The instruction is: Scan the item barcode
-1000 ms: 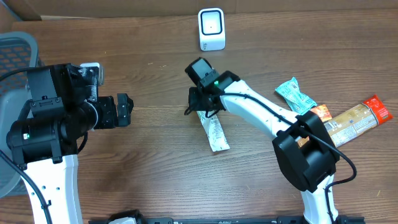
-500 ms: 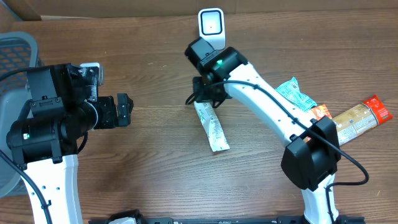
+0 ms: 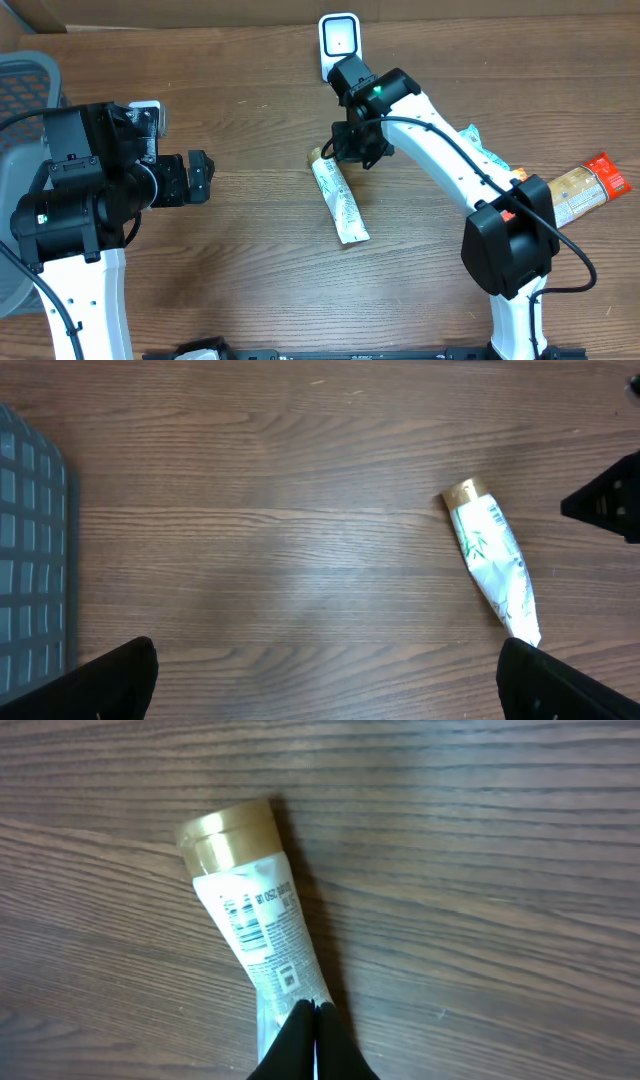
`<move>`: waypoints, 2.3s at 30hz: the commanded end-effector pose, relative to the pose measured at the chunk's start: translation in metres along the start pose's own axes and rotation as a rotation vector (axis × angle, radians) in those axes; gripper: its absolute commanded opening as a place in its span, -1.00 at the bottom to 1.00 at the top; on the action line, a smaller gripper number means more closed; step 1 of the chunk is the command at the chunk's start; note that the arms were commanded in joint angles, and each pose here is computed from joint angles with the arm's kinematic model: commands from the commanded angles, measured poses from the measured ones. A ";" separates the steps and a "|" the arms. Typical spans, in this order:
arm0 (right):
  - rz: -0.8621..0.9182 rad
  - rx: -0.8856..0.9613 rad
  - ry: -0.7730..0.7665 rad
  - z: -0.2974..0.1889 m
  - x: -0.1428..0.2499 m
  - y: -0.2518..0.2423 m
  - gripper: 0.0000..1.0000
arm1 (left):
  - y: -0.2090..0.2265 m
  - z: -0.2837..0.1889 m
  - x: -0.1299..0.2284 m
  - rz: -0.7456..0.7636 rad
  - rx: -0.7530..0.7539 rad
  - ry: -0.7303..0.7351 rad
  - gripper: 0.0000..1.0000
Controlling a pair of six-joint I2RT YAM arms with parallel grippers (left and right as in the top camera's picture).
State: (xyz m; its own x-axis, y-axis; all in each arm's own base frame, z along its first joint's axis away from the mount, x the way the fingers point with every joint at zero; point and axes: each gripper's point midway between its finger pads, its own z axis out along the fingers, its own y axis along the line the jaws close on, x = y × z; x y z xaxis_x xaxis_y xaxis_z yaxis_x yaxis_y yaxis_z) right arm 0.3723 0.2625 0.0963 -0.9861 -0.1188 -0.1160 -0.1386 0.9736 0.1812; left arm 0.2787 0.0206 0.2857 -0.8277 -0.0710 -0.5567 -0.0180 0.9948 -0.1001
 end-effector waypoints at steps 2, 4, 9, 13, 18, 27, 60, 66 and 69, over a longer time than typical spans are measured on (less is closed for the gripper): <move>-0.016 -0.009 0.013 0.007 0.005 0.002 -0.93 | -0.001 -0.003 -0.005 0.010 0.007 -0.018 0.99; -0.017 -0.015 0.019 0.010 0.006 0.002 -0.93 | -0.001 -0.003 -0.005 0.010 0.007 -0.018 0.99; -0.021 -0.059 0.059 0.022 0.018 0.010 -0.93 | -0.001 -0.003 -0.005 0.010 0.007 -0.018 0.99; -0.025 -0.084 0.086 0.035 0.028 0.013 -0.93 | -0.001 -0.003 -0.005 0.010 0.007 -0.018 0.99; -0.028 -0.117 0.107 0.044 0.036 0.018 -0.93 | -0.001 -0.003 -0.005 0.010 0.007 -0.018 0.99; -0.032 -0.125 0.109 0.044 0.037 0.020 -0.93 | -0.001 -0.003 -0.005 0.010 0.007 -0.018 0.99; -0.049 -0.124 0.124 0.054 0.046 0.035 -0.93 | -0.001 -0.003 -0.005 0.010 0.007 -0.018 0.99; -0.071 -0.117 0.147 0.063 0.055 0.043 -0.93 | -0.001 -0.003 -0.005 0.010 0.007 -0.018 1.00; -0.072 -0.115 0.153 0.069 0.060 0.051 -0.93 | -0.001 -0.003 -0.005 0.010 0.007 -0.018 1.00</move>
State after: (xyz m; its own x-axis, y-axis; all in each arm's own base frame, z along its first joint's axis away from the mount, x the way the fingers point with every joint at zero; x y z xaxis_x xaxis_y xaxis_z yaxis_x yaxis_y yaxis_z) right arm 0.3283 0.3065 0.0519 -0.9781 -0.2048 -0.0359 -0.2060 0.9314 0.3001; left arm 0.2787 0.0206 0.2857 -0.8277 -0.0710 -0.5567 -0.0180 0.9948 -0.1001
